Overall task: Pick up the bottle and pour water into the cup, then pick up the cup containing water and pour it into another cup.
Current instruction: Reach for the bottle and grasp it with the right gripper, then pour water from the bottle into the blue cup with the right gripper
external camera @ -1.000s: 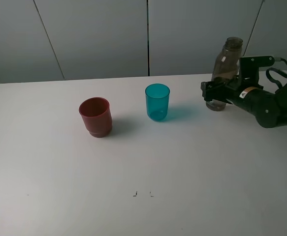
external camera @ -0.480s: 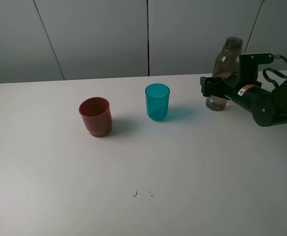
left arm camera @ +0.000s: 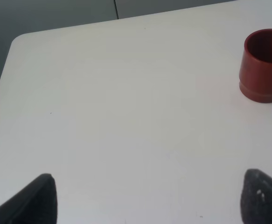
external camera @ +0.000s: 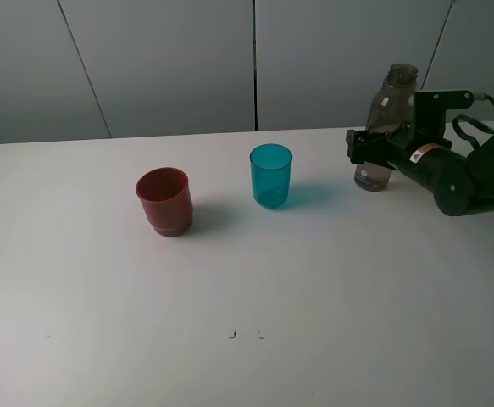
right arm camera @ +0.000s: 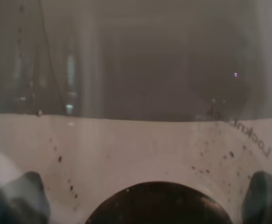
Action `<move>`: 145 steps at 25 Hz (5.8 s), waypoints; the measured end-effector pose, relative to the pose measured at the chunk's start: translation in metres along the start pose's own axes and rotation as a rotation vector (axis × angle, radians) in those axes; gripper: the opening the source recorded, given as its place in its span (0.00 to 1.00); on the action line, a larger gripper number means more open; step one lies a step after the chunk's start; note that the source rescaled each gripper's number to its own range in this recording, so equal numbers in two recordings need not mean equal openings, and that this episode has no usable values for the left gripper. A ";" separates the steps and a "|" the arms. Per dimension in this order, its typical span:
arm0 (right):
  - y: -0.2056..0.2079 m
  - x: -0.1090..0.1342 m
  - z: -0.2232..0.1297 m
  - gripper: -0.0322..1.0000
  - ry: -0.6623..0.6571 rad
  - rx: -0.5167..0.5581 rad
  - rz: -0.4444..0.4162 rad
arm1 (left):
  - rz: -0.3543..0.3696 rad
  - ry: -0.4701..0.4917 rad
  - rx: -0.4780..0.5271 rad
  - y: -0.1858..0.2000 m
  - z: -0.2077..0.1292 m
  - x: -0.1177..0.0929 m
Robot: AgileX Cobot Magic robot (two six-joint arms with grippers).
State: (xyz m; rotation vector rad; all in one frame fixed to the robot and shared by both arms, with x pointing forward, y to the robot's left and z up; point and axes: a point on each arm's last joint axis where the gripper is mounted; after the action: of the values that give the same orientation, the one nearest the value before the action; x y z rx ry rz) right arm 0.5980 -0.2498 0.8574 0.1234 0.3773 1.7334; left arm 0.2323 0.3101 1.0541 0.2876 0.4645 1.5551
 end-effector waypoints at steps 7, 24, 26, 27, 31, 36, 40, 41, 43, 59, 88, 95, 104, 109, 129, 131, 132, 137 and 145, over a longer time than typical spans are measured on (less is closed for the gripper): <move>0.000 -0.001 0.000 0.03 0.001 -0.004 -0.003 | 0.000 0.000 0.000 0.000 0.000 0.000; 0.004 -0.001 0.009 0.03 0.097 0.029 0.012 | 0.000 0.000 0.000 0.000 0.000 0.000; 0.007 -0.002 0.019 0.03 0.128 0.031 0.019 | 0.000 0.000 0.000 0.000 0.000 0.000; 0.009 -0.002 0.024 0.03 0.150 0.026 0.021 | 0.000 0.000 0.000 0.000 0.000 0.000; 0.014 -0.002 0.044 0.03 0.259 0.010 0.049 | 0.000 0.000 0.000 0.000 0.000 0.000; 0.011 0.001 0.057 0.03 0.408 -0.023 0.096 | 0.000 0.000 0.000 0.000 0.000 0.000; 0.007 0.013 0.064 0.03 0.554 -0.046 0.128 | 0.000 0.000 0.000 0.000 0.000 0.000; 0.006 0.016 0.067 0.03 0.589 -0.058 0.135 | 0.000 0.000 0.000 0.000 0.000 0.000; 0.004 0.018 0.072 0.03 0.640 -0.079 0.135 | 0.000 0.000 0.000 0.000 0.000 0.000; -0.011 0.037 0.077 0.03 0.889 -0.118 0.164 | 0.000 0.000 0.000 0.000 0.000 0.000; -0.040 0.058 0.054 0.03 1.231 -0.124 0.201 | 0.000 -0.007 0.000 0.000 0.000 0.000; -0.042 0.058 0.053 0.03 1.330 -0.135 0.197 | 0.000 -0.007 0.000 0.000 0.000 0.000; -0.042 0.058 0.053 0.03 1.476 -0.153 0.189 | 0.000 -0.007 0.000 0.000 0.000 0.000; -0.042 0.058 0.053 0.03 1.532 -0.161 0.184 | 0.000 -0.007 0.000 0.000 0.000 0.000; -0.042 0.056 0.056 0.03 1.663 -0.181 0.142 | 0.000 -0.007 0.000 0.000 0.000 0.000; -0.042 0.056 0.056 0.03 1.679 -0.183 0.141 | 0.000 -0.007 0.000 0.000 0.000 0.000; -0.042 0.056 0.056 0.03 1.685 -0.183 0.140 | 0.000 -0.007 0.000 0.000 0.000 0.000; -0.043 0.056 0.057 0.03 1.705 -0.184 0.124 | 0.000 -0.007 0.000 0.000 0.000 0.000; -0.043 0.055 0.059 0.03 1.726 -0.194 0.102 | 0.000 -0.007 0.000 0.000 0.000 0.000</move>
State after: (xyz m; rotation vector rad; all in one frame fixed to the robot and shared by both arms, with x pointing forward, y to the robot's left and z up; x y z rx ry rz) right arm 0.6448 -0.1791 0.8925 -1.5917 1.4062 1.5534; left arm 0.2323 0.3101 1.0541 0.2927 0.4593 1.5537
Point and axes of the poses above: a point on each arm's last joint axis where the gripper is mounted, y pointing back along that axis away from the gripper, x along the wrist's bending axis when the last joint is at zero, z = x × y, and after that the axes turned 12 degrees about y, right-handed
